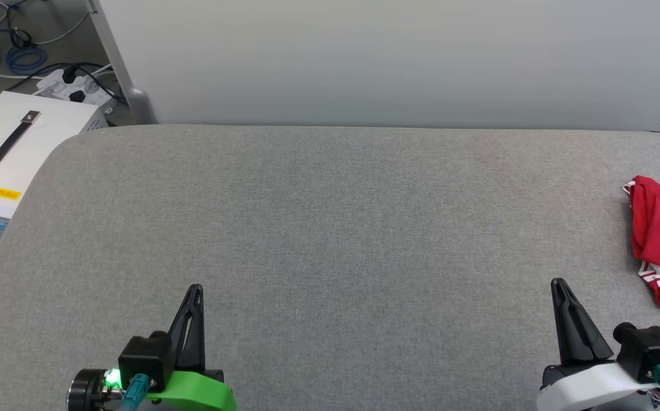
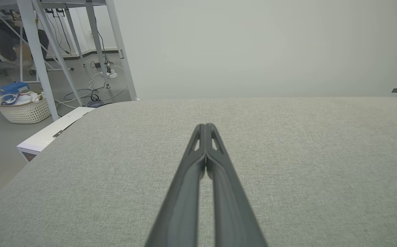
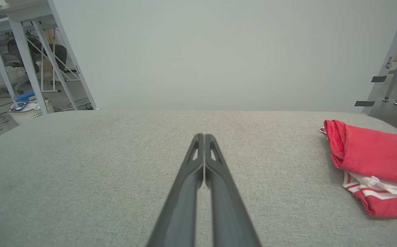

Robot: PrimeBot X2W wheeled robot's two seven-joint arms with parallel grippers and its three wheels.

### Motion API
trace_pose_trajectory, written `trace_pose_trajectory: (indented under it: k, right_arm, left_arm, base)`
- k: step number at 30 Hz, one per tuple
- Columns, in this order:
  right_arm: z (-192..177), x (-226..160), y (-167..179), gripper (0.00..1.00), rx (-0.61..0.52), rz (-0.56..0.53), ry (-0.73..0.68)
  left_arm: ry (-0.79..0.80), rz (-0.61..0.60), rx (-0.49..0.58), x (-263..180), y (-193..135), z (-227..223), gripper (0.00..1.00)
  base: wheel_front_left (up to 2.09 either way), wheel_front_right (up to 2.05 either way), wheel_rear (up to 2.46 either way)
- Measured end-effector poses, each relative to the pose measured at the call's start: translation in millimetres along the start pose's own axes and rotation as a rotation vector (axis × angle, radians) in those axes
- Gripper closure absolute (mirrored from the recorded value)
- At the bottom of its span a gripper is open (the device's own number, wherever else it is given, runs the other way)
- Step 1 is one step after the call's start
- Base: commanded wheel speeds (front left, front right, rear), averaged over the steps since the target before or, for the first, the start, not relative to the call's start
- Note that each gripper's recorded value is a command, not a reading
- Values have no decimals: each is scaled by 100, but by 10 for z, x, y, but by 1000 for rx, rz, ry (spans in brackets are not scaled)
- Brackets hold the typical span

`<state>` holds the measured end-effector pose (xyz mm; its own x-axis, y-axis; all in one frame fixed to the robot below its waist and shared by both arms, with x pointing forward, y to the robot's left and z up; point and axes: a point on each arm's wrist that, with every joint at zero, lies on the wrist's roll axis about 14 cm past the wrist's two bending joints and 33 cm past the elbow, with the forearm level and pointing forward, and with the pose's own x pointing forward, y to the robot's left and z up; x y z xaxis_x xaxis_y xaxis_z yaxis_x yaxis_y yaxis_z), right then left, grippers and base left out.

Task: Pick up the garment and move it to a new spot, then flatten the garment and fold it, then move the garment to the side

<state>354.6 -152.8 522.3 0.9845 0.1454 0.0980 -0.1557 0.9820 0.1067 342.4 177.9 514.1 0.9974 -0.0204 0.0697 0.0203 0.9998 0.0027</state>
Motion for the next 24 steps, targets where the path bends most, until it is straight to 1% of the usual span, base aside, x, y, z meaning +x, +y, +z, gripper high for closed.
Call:
trace_pose_trajectory:
  k: [24]
  right_arm:
    - [-6,31,-17,100,-40,-1,31]
  left_arm:
    - [26,6,13,62,14,0,100]
  base:
    - [0,0,0]
